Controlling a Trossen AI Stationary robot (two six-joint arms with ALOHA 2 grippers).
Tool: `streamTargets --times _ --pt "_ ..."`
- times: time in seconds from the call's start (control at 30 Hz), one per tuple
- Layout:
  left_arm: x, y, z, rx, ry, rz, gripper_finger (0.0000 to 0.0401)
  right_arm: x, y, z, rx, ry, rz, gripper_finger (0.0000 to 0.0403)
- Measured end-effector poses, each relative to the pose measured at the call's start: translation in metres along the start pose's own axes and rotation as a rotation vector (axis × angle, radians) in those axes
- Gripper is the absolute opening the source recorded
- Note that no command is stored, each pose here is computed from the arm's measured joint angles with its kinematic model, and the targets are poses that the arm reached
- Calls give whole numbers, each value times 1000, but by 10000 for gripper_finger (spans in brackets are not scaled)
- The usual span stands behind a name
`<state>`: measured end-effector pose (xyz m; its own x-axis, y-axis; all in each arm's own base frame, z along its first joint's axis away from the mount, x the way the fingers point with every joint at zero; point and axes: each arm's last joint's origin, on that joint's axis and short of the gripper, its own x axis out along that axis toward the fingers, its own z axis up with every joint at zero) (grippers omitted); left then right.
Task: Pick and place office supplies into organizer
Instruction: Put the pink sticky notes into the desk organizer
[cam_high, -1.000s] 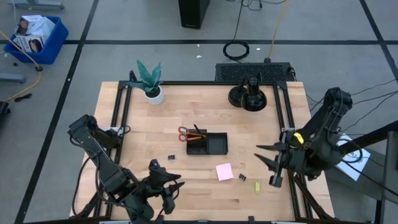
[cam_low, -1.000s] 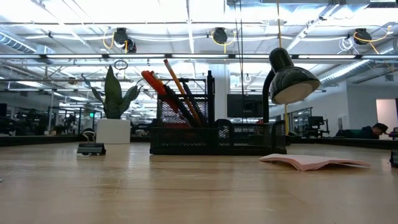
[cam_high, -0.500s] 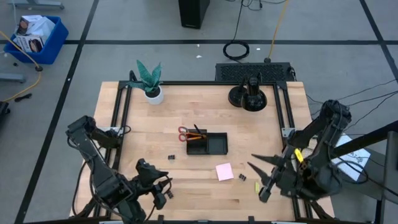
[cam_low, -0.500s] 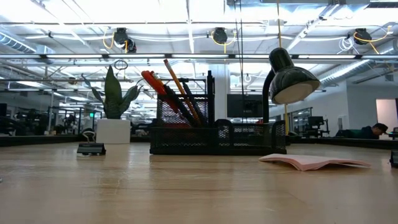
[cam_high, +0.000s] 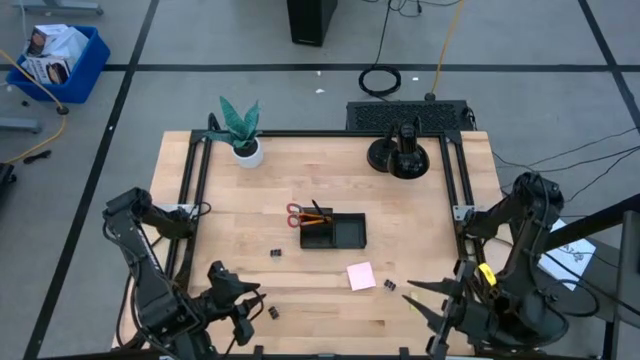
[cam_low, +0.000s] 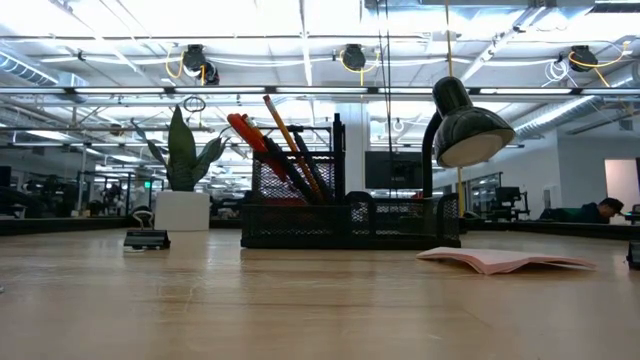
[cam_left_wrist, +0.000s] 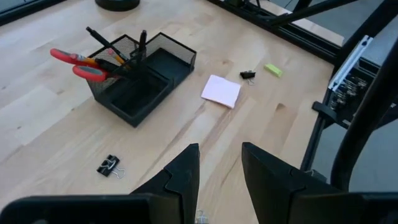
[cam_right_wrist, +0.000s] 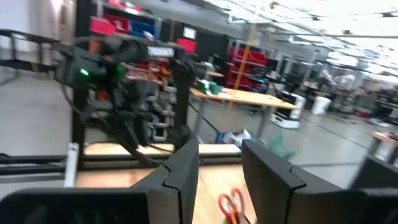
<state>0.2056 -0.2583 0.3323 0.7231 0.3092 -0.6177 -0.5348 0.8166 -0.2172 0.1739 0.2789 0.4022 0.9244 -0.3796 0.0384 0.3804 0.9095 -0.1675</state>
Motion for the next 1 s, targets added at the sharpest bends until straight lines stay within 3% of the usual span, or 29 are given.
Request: streamTargets --times 0.27,0.47,0.6,0.7,0.8,1.0 --pt "-3 -2 -3 -11 2 -25 124 22 -10 45 -102 -134 137 116" --pt "-6 -7 -4 -39 3 -63 124 56 -18 62 -70 -147 503 114" --pt "-7 -9 -6 -53 4 -83 124 82 -25 49 -77 -33 584 104" --pt "-8 -10 -6 -55 4 -94 124 90 -28 36 -135 62 595 96" --pt "-9 -11 -6 -57 4 -97 124 97 -30 24 -118 173 652 93" --pt "-9 -11 -6 -58 4 -97 124 109 -17 -9 -155 403 757 93"
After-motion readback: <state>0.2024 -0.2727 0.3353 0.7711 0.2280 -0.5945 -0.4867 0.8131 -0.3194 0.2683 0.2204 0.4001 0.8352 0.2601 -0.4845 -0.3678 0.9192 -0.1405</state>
